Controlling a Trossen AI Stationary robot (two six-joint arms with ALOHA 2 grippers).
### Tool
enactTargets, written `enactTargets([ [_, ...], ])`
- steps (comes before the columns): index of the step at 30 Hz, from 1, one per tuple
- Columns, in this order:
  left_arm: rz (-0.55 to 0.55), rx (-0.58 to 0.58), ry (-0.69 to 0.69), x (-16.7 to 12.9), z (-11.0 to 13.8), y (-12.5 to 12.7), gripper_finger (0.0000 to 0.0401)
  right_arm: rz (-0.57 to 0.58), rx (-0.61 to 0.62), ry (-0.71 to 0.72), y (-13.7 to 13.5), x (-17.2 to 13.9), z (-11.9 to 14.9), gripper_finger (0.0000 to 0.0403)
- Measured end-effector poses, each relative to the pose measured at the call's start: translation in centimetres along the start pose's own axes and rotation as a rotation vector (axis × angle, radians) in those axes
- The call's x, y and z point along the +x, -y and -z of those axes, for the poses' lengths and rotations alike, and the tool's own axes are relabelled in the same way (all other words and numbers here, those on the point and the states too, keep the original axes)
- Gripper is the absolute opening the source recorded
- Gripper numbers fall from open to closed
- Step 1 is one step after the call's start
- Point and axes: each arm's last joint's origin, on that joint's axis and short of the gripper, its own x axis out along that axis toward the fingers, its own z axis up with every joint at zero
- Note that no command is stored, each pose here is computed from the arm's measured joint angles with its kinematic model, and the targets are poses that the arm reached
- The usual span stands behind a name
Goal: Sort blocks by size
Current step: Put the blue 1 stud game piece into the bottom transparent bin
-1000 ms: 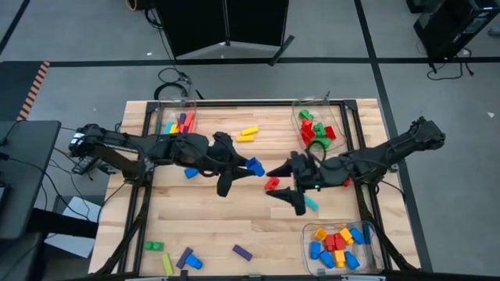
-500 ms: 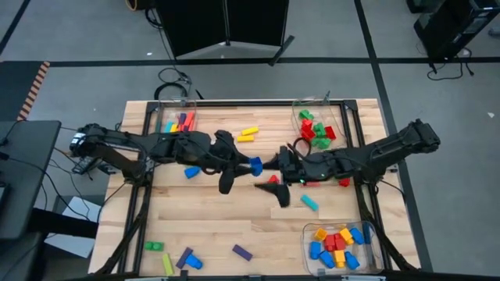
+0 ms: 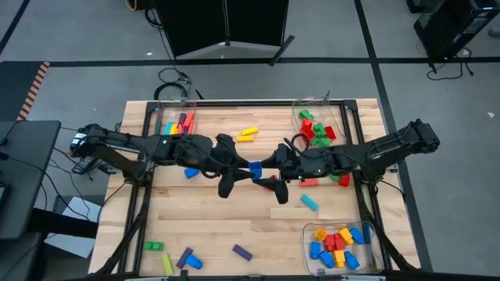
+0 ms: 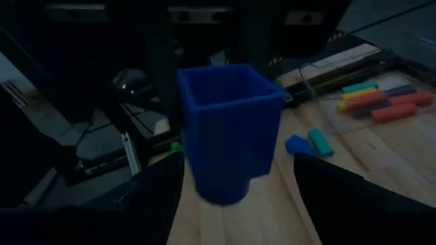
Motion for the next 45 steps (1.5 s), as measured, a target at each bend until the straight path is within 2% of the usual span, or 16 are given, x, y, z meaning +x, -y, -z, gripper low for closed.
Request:
enactTargets([
  [7, 0.007, 0.016, 0.025, 0.7, 0.0, 0.1, 0.0143, -0.056, 0.012, 0.006, 0.3, 1.0, -0.1, 0.0281],
  [11, 0.002, 0.016, 0.018, 1.4, 0.2, 0.0, 0.0143, -0.067, 0.009, 0.012, 0.4, 1.1, -0.2, 0.0264],
  [20, 0.014, 0.017, 0.022, 1.6, 0.2, 0.0, 0.0143, -0.109, -0.012, -0.003, 0.2, 0.9, -0.2, 0.0151],
  [29, 0.012, 0.028, 0.024, 1.6, 0.2, 0.0, 0.0147, -0.120, -0.016, -0.009, 0.2, 0.9, -0.2, 0.0150],
  [36, -0.006, 0.055, 0.029, 1.6, 0.2, -0.2, 0.0207, -0.118, -0.008, -0.018, 0.1, 0.8, -0.1, 0.0154],
  [39, -0.008, 0.104, 0.037, 1.6, 0.1, -0.2, 0.0228, -0.112, 0.026, -0.034, 0.1, 0.4, -0.2, 0.0150],
  [41, -0.013, 0.145, 0.042, 1.4, -0.1, -0.3, 0.0235, -0.093, 0.030, -0.070, 0.3, -0.2, -0.1, 0.0150],
  [45, -0.008, 0.129, 0.069, 0.7, -0.6, -0.4, 0.0238, -0.059, 0.079, -0.134, 0.7, -2.1, -0.3, 0.0155],
])
